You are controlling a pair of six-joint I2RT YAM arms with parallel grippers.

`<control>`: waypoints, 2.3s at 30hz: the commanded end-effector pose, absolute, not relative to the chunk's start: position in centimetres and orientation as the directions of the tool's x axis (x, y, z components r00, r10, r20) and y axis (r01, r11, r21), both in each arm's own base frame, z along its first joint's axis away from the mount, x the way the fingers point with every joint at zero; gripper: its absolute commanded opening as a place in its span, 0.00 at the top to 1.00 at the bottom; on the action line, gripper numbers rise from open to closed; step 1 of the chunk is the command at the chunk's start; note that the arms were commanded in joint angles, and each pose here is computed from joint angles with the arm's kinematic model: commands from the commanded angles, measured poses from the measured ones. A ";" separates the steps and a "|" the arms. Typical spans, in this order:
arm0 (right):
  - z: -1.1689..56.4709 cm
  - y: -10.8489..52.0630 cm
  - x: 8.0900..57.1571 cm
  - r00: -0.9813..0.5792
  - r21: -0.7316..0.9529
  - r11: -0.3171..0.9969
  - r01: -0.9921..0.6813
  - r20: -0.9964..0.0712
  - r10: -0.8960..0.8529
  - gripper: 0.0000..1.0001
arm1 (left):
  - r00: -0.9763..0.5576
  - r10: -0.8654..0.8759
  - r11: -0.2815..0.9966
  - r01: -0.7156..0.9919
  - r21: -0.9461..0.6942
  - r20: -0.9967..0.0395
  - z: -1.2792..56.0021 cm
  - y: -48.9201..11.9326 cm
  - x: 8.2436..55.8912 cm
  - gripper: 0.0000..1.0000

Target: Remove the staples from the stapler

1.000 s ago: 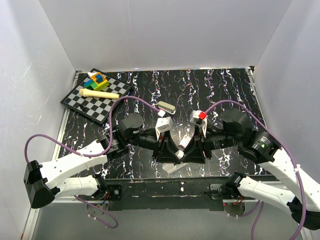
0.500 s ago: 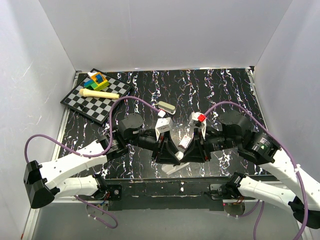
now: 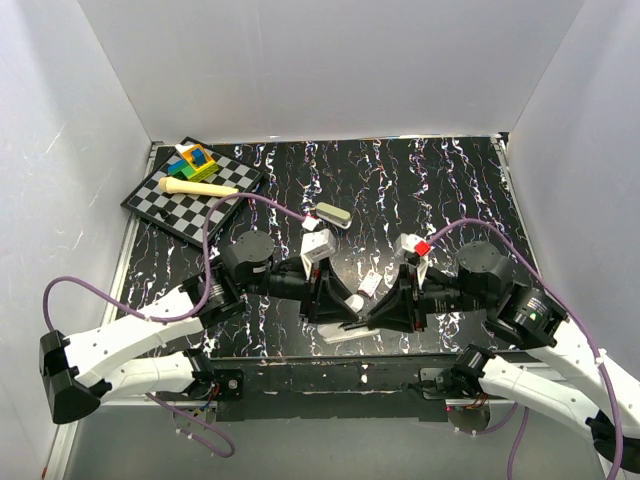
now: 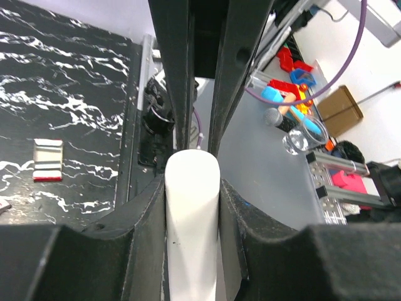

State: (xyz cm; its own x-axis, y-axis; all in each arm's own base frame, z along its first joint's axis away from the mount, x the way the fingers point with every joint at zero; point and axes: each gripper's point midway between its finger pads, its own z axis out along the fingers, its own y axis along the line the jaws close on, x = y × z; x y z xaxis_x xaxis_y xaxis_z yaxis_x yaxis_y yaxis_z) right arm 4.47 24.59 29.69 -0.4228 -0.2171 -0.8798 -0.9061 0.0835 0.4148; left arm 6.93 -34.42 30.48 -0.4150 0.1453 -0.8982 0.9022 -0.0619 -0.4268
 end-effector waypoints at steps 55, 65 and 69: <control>31.6 25.5 16.0 -0.434 0.273 0.601 -0.751 -0.890 -0.139 0.99 | -0.426 -0.072 0.618 0.691 -0.376 -0.902 30.3 -30.8 19.2 1.00; 28.8 28.9 20.0 -0.410 0.284 0.642 -0.712 -0.911 -0.052 0.99 | -0.453 -0.126 0.737 0.553 -0.389 -0.882 29.2 -29.2 21.2 1.00; 28.1 30.4 20.7 -0.404 0.293 0.618 -0.729 -0.914 -0.043 0.99 | -0.455 -0.127 0.748 0.539 -0.387 -0.881 29.3 -29.1 21.5 1.00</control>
